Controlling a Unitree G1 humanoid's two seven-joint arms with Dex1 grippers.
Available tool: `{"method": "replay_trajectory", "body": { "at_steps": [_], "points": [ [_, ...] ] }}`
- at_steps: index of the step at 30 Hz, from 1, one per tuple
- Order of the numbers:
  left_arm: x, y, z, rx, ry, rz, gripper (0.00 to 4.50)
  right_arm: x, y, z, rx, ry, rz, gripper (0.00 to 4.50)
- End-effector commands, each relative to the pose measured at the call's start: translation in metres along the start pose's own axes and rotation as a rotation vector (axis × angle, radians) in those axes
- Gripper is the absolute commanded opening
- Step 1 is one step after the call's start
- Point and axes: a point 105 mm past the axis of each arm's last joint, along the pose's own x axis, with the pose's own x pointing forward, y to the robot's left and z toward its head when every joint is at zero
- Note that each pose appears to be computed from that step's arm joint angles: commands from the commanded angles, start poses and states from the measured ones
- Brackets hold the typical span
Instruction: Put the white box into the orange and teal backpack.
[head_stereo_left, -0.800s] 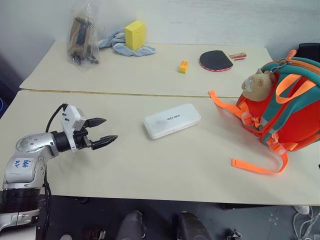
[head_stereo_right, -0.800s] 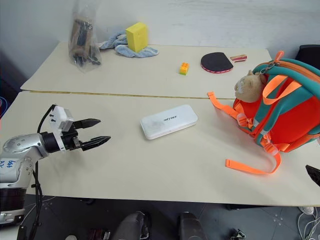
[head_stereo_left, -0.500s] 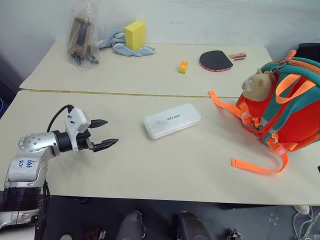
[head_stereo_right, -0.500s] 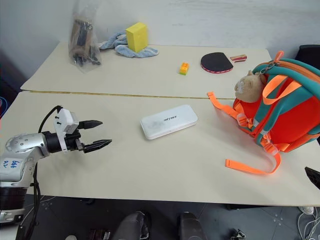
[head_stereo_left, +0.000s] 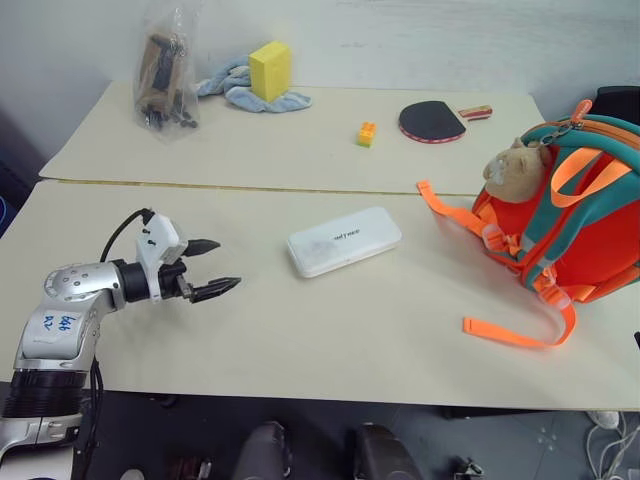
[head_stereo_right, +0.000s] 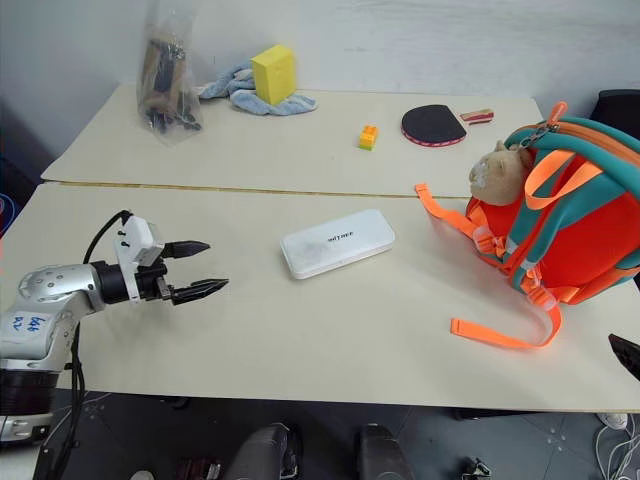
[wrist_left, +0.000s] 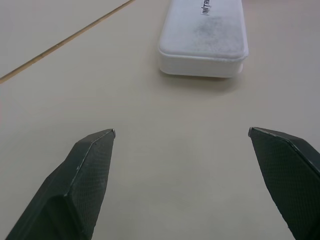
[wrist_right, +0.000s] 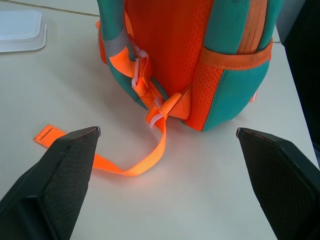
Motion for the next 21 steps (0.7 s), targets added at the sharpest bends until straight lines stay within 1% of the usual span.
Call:
{"method": "replay_trajectory", "body": {
  "at_steps": [1, 2, 4, 5, 6, 7, 11, 13, 15, 17, 18, 21],
  "points": [
    [0.003, -0.001, 0.013, 0.024, -0.035, -0.001, 4.5, 0.007, 0.016, 0.021, -0.07, -0.027, 0.067, 4.47],
    [0.005, -0.002, 0.014, 0.025, -0.039, -0.007, 4.5, 0.01, 0.022, 0.024, -0.083, -0.029, 0.095, 4.3],
    [0.01, -0.006, 0.017, 0.028, -0.049, -0.021, 4.09, 0.022, 0.041, 0.034, -0.106, -0.043, 0.174, 3.84],
    [0.013, -0.009, 0.018, 0.032, -0.052, -0.032, 3.87, 0.029, 0.051, 0.038, -0.117, -0.048, 0.217, 3.5],
    [0.016, -0.012, 0.018, 0.037, -0.05, -0.041, 3.53, 0.036, 0.062, 0.041, -0.128, -0.049, 0.26, 3.11],
    [0.02, -0.015, 0.017, 0.045, -0.045, -0.047, 3.27, 0.044, 0.073, 0.043, -0.146, -0.044, 0.305, 2.82],
    [0.033, -0.019, 0.016, 0.057, -0.034, -0.046, 2.0, 0.077, 0.104, 0.044, -0.222, -0.033, 0.429, 1.39],
    [0.039, -0.019, 0.016, 0.06, -0.034, -0.041, 1.41, 0.089, 0.115, 0.045, -0.244, -0.035, 0.476, 0.74],
    [0.047, -0.018, 0.017, 0.076, -0.025, -0.027, 0.77, 0.11, 0.127, 0.047, -0.258, -0.047, 0.515, 0.02],
    [0.053, -0.016, 0.017, 0.088, -0.022, -0.016, 0.14, 0.129, 0.137, 0.047, -0.28, -0.054, 0.543, 0.0],
    [0.056, -0.016, 0.017, 0.086, -0.023, -0.013, 0.01, 0.137, 0.141, 0.047, -0.291, -0.055, 0.551, 0.0],
    [0.065, -0.014, 0.014, 0.065, -0.008, 0.013, 0.01, 0.169, 0.146, 0.046, -0.314, -0.054, 0.526, 0.0]
  ]
}}
